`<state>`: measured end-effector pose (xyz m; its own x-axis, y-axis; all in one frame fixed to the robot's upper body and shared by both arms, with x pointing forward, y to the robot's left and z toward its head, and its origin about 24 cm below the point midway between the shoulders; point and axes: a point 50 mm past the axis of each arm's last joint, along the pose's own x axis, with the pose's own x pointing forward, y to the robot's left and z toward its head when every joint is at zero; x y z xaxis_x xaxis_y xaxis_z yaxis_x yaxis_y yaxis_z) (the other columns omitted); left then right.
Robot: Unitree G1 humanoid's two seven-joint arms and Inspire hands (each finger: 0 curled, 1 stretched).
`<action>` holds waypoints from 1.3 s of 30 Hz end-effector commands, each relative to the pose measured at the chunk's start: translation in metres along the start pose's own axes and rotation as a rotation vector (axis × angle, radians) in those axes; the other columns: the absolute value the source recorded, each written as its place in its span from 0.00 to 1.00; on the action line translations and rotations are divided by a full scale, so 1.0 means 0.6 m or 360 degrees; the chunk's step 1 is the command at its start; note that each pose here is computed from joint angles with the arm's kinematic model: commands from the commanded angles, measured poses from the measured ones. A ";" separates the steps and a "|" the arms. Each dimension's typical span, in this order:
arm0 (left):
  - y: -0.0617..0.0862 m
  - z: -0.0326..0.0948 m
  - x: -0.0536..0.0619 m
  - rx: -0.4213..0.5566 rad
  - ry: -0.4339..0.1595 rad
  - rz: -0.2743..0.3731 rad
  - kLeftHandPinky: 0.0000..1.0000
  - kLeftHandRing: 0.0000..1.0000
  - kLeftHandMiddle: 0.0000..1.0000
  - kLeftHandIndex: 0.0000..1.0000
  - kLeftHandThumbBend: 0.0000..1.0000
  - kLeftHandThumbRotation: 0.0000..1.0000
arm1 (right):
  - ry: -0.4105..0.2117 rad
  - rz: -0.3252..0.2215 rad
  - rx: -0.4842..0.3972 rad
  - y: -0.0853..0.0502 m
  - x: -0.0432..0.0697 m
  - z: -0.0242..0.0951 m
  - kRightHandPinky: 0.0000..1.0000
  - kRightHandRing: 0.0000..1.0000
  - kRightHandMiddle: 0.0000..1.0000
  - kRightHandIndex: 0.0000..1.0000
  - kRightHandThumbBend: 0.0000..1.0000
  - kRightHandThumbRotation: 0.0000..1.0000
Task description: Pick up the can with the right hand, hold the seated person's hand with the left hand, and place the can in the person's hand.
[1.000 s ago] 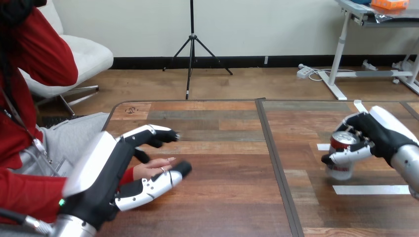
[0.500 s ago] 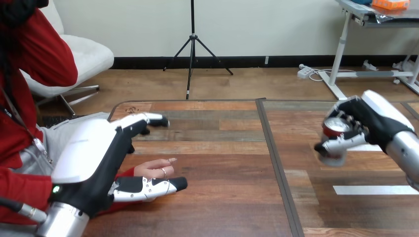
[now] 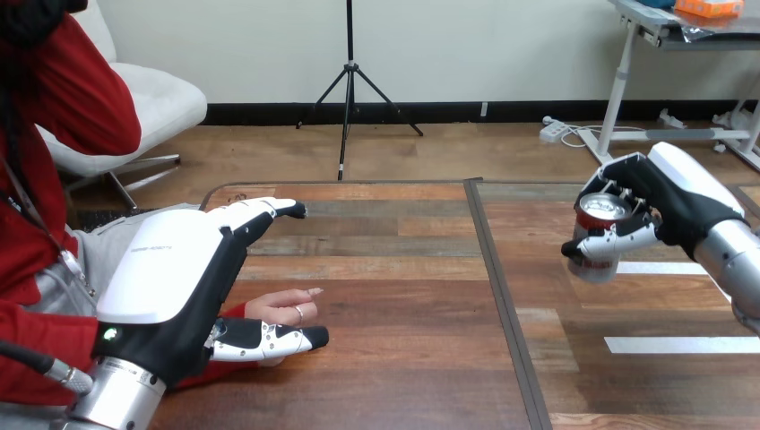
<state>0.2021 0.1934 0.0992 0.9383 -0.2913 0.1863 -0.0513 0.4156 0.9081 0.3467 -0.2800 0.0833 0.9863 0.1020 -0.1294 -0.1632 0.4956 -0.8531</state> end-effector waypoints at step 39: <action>-0.029 -0.062 0.045 0.0285 0.0206 -0.0252 0.68 0.81 0.83 0.80 1.00 0.25 | -0.0223 -0.0258 0.0022 -0.080 0.023 0.060 0.33 0.36 0.43 0.50 0.72 0.00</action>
<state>0.2259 0.2095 0.0649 0.9763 -0.2145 -0.0270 0.0795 0.2403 0.9674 0.3495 -0.2777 0.0893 0.9877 0.1169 -0.1042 -0.1493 0.5013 -0.8523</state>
